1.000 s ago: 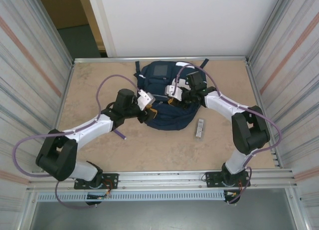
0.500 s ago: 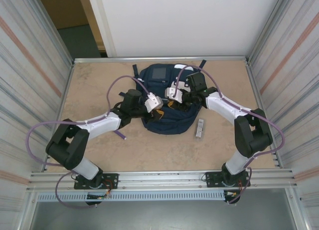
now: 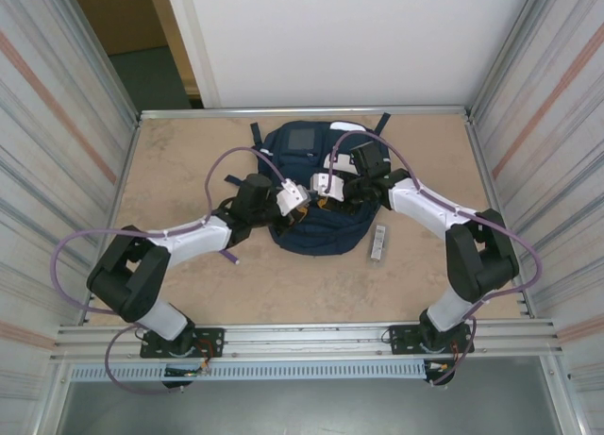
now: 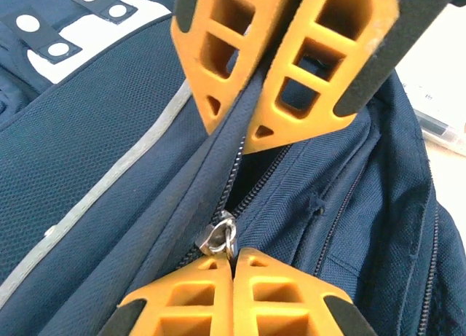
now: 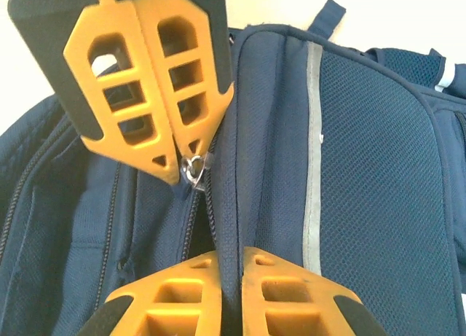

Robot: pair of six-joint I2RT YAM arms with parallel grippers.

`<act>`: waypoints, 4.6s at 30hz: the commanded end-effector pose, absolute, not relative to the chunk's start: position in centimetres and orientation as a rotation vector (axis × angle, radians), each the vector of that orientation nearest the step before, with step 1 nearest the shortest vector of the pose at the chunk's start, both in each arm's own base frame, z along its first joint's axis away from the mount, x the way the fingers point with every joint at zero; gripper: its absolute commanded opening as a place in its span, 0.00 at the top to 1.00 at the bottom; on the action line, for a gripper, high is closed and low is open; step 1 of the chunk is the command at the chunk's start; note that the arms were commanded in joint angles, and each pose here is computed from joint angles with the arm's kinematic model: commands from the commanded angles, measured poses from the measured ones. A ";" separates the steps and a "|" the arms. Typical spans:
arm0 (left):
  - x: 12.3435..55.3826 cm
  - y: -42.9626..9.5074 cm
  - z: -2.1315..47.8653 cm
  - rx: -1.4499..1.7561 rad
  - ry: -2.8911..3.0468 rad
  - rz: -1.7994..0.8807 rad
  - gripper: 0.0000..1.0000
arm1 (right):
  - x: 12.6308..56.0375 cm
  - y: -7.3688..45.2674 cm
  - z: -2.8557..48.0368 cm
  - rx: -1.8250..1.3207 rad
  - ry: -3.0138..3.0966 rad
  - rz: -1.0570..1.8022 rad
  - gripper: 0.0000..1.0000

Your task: Pack the student bag

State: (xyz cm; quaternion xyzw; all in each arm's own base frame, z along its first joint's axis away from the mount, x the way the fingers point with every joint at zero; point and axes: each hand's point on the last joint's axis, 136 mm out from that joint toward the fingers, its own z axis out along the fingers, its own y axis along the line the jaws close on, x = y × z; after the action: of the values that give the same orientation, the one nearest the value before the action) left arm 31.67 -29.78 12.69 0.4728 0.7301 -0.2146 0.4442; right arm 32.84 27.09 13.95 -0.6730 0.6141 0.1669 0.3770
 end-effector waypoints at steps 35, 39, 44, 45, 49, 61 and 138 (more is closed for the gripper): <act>33.1 -31.2 12.7 0.855 1.842 -0.580 0.67 | 30.8 28.0 16.0 -1.731 1.531 0.451 0.94; 34.4 -30.8 11.9 0.752 1.894 -0.444 0.78 | 30.7 29.0 15.9 -1.720 1.533 0.428 0.94; 35.3 -29.0 11.4 0.667 1.942 -0.340 0.95 | 30.5 29.0 16.0 -1.720 1.549 0.384 0.95; 35.3 -28.8 11.3 0.672 1.943 -0.329 1.00 | 30.5 28.9 16.2 -1.712 1.550 0.381 0.95; 34.6 -28.1 11.7 0.705 1.921 -0.373 1.00 | 30.0 28.5 16.2 -1.731 1.530 0.378 0.95; 35.5 -19.3 11.5 0.564 1.985 -0.324 1.00 | 30.3 26.9 13.2 -1.843 1.580 0.280 0.94; 33.5 -8.9 10.1 -0.505 2.453 -0.395 0.48 | 36.1 30.3 18.8 -1.619 1.560 0.009 0.72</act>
State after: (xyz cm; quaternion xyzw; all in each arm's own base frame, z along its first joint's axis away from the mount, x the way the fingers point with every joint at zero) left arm 37.06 -10.43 11.14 -0.0856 0.9126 -0.1583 0.3672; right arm 35.44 30.51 19.33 -0.6766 0.6000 0.0092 0.4267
